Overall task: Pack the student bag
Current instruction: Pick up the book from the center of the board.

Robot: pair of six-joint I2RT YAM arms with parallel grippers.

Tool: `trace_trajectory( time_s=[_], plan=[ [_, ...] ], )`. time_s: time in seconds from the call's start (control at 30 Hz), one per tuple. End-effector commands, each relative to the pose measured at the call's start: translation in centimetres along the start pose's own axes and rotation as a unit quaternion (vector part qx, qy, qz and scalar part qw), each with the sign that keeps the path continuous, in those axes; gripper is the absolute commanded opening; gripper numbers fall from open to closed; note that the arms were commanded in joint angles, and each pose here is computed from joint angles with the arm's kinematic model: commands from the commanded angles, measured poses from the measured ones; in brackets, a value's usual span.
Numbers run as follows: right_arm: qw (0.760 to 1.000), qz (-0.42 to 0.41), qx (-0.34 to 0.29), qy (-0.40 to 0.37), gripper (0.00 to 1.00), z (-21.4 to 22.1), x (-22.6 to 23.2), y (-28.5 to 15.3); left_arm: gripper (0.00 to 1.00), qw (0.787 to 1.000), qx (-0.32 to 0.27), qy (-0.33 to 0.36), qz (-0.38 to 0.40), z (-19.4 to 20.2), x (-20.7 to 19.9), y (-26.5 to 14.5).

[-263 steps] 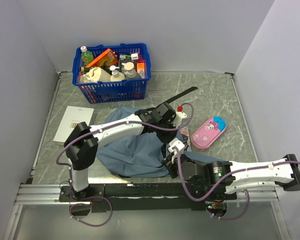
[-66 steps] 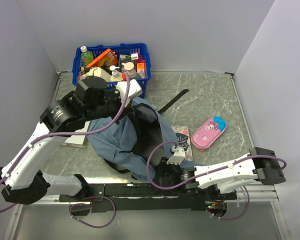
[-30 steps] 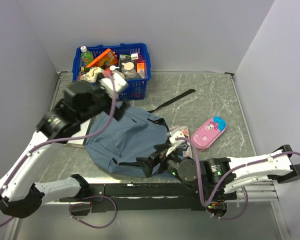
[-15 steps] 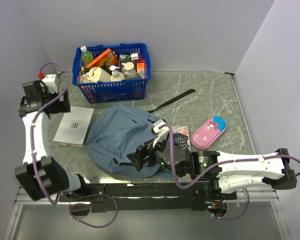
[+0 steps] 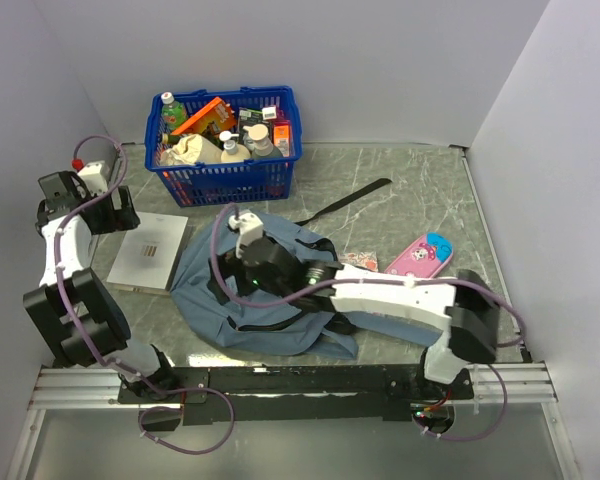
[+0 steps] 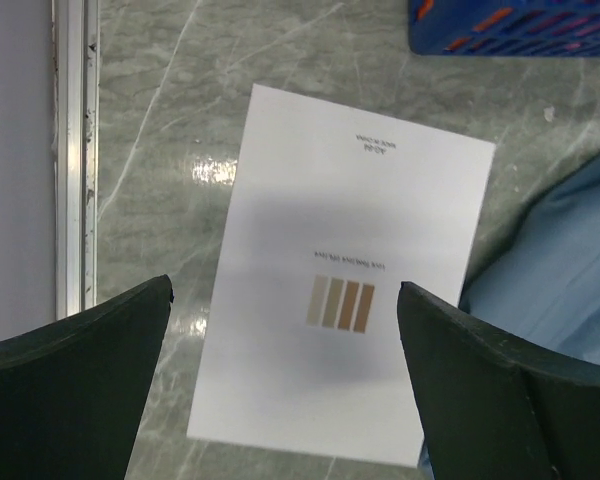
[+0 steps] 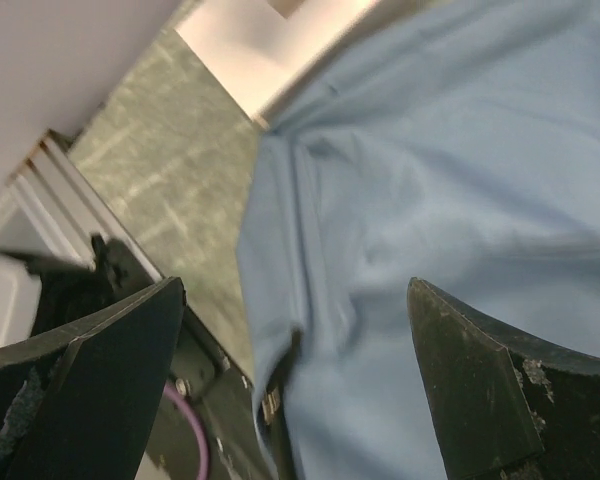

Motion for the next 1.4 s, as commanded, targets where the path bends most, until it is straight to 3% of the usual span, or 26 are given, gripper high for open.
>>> trace_trajectory(
  time_s=[0.0, 0.13, 0.27, 0.53, 0.77, 0.93, 1.17, 1.27, 1.37],
  plan=[
    [0.997, -0.060, -0.051, 0.015, 1.00, -3.7, 0.5, 3.4, 0.99, 0.999, -0.046, -0.016, -0.011, -1.5, 0.6, 1.1],
    [0.995, -0.068, -0.058, 0.032, 1.00, -4.8, -0.5, 7.3, 0.98, 0.997, -0.059, -0.030, -0.045, -1.2, 1.3, 1.9],
    [0.995, -0.070, -0.051, 0.044, 1.00, -5.1, -1.2, 10.7, 0.99, 0.998, -0.028, -0.031, -0.039, -0.3, 1.9, 3.7],
    [0.993, -0.084, -0.053, 0.064, 1.00, -4.6, -2.2, 12.8, 0.99, 0.999, 0.037, -0.039, -0.006, 2.4, 2.5, 6.5],
    [0.989, -0.105, -0.076, 0.077, 1.00, -5.3, -2.4, 14.9, 0.99, 0.998, 0.048, -0.026, 0.009, 3.9, 2.7, 7.5],
    [0.981, -0.142, -0.063, 0.114, 1.00, -5.4, -0.7, 17.9, 0.91, 0.996, 0.070, -0.005, 0.062, 5.8, 2.1, 7.8],
    [0.981, -0.127, -0.013, 0.144, 1.00, -2.2, -1.3, 19.1, 0.89, 0.977, 0.084, 0.083, 0.176, 8.7, 0.3, 6.1],
    [0.977, -0.126, 0.020, 0.169, 1.00, -1.0, -1.7, 19.8, 0.87, 0.972, 0.108, 0.084, 0.193, 9.7, 0.1, 5.8],
    [0.971, -0.149, 0.011, 0.189, 1.00, -0.4, -1.3, 20.3, 0.85, 0.973, 0.112, 0.085, 0.184, 9.9, 0.2, 5.5]
  ],
)
Point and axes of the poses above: each gripper's point midway between its finger pads, its own y axis out along the fingers, its own x axis along the line the jaws close on, z = x × y, the point moved 9 cm from there along -y, back along the fingers, and after that the axes turned 10 degrees about -y, right-handed, at the moved point
